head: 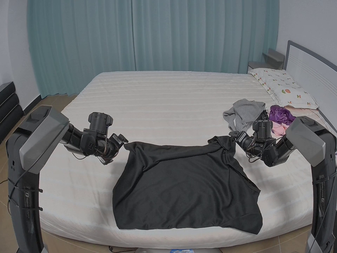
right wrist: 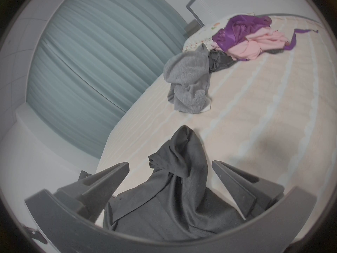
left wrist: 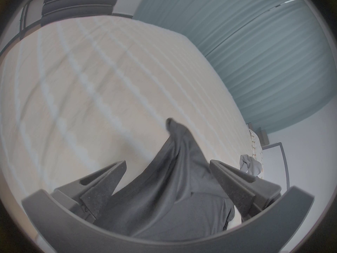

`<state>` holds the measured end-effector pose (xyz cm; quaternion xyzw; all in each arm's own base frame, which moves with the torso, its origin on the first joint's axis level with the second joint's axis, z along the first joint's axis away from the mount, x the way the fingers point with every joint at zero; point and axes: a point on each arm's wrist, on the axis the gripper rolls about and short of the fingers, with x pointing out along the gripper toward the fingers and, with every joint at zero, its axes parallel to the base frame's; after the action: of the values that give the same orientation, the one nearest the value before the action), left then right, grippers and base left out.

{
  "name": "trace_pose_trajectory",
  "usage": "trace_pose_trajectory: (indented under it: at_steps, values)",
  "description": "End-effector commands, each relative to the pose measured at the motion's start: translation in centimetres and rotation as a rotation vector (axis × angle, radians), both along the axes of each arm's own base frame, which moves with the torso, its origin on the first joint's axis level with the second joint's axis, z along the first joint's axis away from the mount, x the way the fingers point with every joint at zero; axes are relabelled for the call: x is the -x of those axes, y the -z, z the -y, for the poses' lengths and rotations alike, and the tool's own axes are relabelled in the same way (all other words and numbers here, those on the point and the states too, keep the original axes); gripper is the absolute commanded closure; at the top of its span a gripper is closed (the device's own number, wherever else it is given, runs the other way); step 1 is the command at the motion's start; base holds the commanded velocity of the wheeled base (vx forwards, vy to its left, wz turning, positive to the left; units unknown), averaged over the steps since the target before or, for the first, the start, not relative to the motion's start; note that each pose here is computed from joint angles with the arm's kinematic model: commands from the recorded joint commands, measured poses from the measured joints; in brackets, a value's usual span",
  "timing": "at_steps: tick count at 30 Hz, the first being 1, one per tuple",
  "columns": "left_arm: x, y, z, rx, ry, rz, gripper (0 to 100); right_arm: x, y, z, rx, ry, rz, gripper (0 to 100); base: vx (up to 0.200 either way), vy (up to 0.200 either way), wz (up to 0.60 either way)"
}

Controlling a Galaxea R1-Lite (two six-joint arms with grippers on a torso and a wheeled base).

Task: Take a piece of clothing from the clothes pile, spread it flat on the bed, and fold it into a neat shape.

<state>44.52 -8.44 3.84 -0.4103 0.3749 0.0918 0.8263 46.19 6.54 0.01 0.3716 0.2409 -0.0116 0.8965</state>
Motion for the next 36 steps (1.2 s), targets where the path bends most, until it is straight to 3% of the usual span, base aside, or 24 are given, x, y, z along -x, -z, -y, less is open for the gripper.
trace_pose_trajectory:
  at_steps: [1, 11, 22, 23, 35, 36]
  values:
    - [3.9, -1.7, -0.6, 0.073, -0.031, -0.045, 0, -1.2, -0.6, -1.1, -0.075, -0.004, -0.042, 0, 0.000, 0.000, 0.00]
    - [6.8, 0.2, -1.1, 0.239, -0.096, 0.016, 0, -4.3, 1.8, -2.1, -0.060, -0.008, -0.095, 0, 0.000, 0.000, 0.00]
    - [6.9, 0.4, -1.2, 0.256, -0.111, 0.029, 0, -6.2, 4.1, -2.7, -0.039, -0.017, -0.099, 0, 0.000, 0.000, 0.00]
    - [7.0, 0.5, -1.3, 0.254, -0.111, 0.024, 0, -6.3, 4.1, -2.7, -0.038, -0.018, -0.097, 100, 0.000, 0.000, 0.00]
    - [7.2, 0.6, -1.3, 0.253, -0.113, 0.017, 0, -8.3, 1.2, -2.8, -0.061, -0.007, 0.045, 100, 0.000, 0.000, 0.00]
    - [7.2, 0.7, -1.3, 0.253, -0.113, 0.015, 0, -8.5, 0.6, -2.8, -0.060, -0.001, 0.091, 100, 0.000, 0.000, 0.00]
